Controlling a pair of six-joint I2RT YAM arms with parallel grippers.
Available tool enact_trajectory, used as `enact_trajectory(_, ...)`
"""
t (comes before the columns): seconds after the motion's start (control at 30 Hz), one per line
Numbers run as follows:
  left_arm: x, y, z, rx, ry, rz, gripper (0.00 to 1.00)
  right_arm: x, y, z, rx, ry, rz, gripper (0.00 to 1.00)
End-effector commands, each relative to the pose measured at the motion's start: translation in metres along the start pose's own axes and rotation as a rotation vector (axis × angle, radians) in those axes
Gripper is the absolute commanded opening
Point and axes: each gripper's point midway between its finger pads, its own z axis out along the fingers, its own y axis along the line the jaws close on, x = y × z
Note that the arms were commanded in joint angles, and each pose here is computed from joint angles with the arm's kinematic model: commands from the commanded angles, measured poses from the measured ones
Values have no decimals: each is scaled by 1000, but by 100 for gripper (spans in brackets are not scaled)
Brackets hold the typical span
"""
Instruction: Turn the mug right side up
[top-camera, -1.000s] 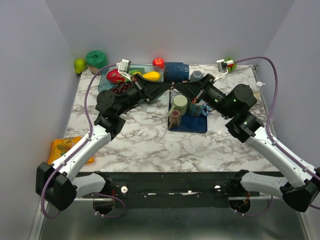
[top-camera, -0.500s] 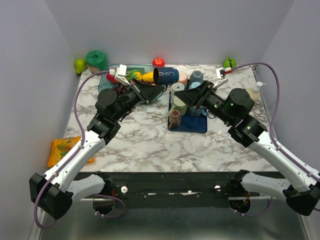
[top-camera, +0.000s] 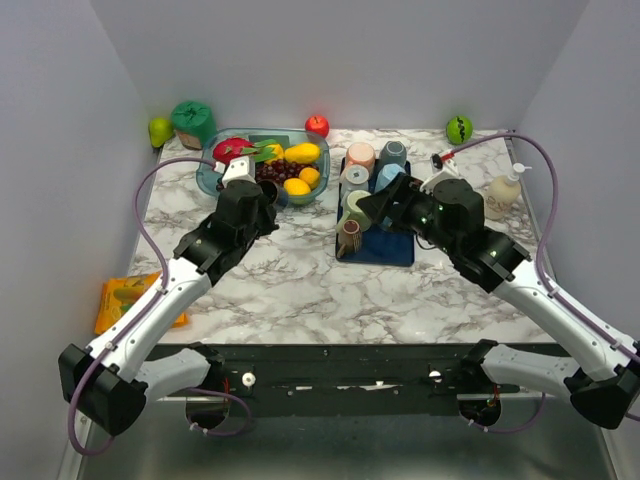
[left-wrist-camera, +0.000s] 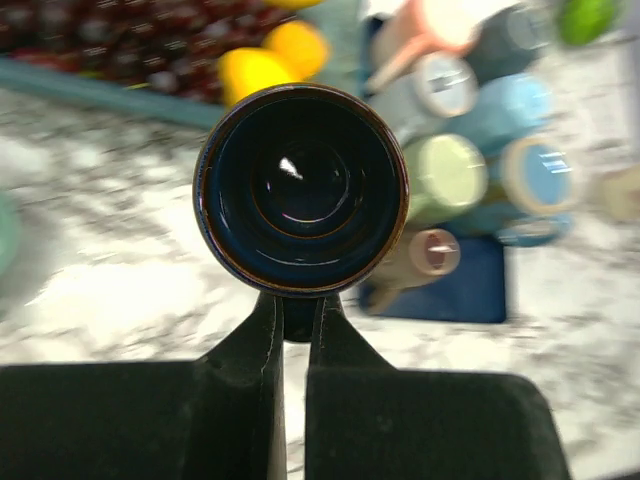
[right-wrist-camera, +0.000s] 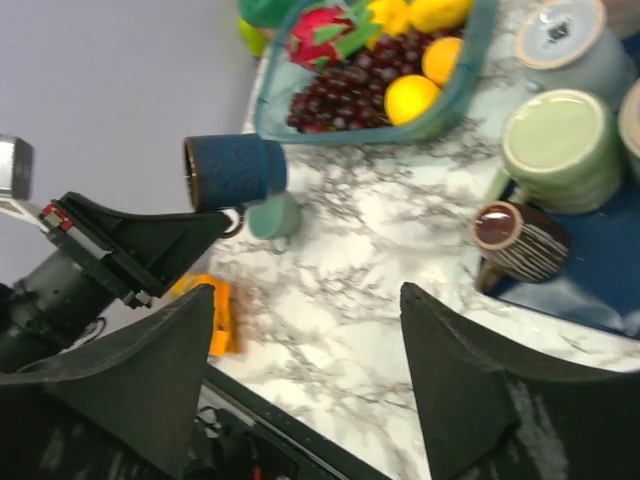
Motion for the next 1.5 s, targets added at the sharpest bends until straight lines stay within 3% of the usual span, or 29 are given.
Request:
enact_trajectory(0.0,8,63,3,-290,14,193,0,16,-37,5,156,47,-79,95)
enact_trajectory(0.03,11,69,5,-324,21,207,0,19,-39,6,163,57,-90,100)
enact_trajectory(0.33,53,108,39,-463,149,272,0,41,-52,18,196,133,-118,100)
enact_trajectory(0.47,65,123,62,-437,218,258,0,51,-60,21,210,164,-122,100)
enact_trajectory(1.03,79,152,105,-405,254,204,0,76,-81,31,263,231,-142,100)
enact_trajectory(1.1,82,155,105,-425,267,197,24,80,-84,33,271,246,-149,100)
enact_trajectory(1.23,85,157,103,-436,275,185,49,87,-92,36,293,268,-157,100)
enact_trajectory(1.47,69,146,92,-407,243,165,64,98,-100,44,295,319,-224,100)
